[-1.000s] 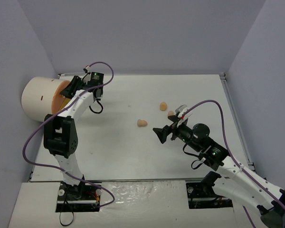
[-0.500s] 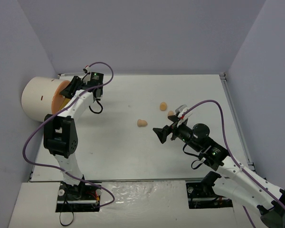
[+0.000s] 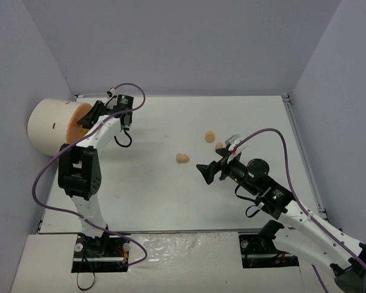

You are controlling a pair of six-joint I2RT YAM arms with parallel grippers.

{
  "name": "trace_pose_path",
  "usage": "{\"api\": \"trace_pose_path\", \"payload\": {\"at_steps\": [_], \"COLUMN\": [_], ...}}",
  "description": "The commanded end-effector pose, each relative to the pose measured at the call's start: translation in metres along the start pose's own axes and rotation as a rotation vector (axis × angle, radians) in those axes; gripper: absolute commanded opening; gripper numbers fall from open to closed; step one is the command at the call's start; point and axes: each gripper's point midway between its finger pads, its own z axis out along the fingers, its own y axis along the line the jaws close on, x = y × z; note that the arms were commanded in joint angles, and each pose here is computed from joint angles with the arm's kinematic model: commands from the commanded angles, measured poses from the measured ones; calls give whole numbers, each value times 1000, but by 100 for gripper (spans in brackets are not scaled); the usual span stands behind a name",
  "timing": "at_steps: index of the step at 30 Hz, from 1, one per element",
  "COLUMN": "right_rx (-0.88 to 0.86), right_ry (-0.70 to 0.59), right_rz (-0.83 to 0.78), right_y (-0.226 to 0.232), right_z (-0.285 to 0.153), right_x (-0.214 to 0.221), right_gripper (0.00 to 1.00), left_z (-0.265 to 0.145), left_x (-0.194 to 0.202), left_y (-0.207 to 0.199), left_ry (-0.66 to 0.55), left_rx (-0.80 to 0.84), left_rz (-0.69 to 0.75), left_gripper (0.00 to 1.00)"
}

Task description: Organize the makeup

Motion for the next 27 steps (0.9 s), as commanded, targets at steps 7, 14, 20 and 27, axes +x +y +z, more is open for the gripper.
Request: {"api": "trace_pose_path", "payload": {"at_steps": [7,14,20,27], "right_rx": [-17,-10,-8,-5], "right_ry": [-88,-93,-91,-87], "right_rz": [6,5,6,5], "right_y": [3,2,2,1], "right_z": [3,2,3,4], "right_x": [-24,-25,-24,-22], "right_gripper": [100,100,100,100], "left_z": [-17,-49,-71,-82], "left_x": [-9,-19,-19,-12], "left_y": [42,51,46,32], "left_ry": [-29,-92,-128,-135], "left_rx": [-43,-29,16,68], "left_rz": [-118,-141,-166,-186], "left_gripper": [9,5,6,6]}}
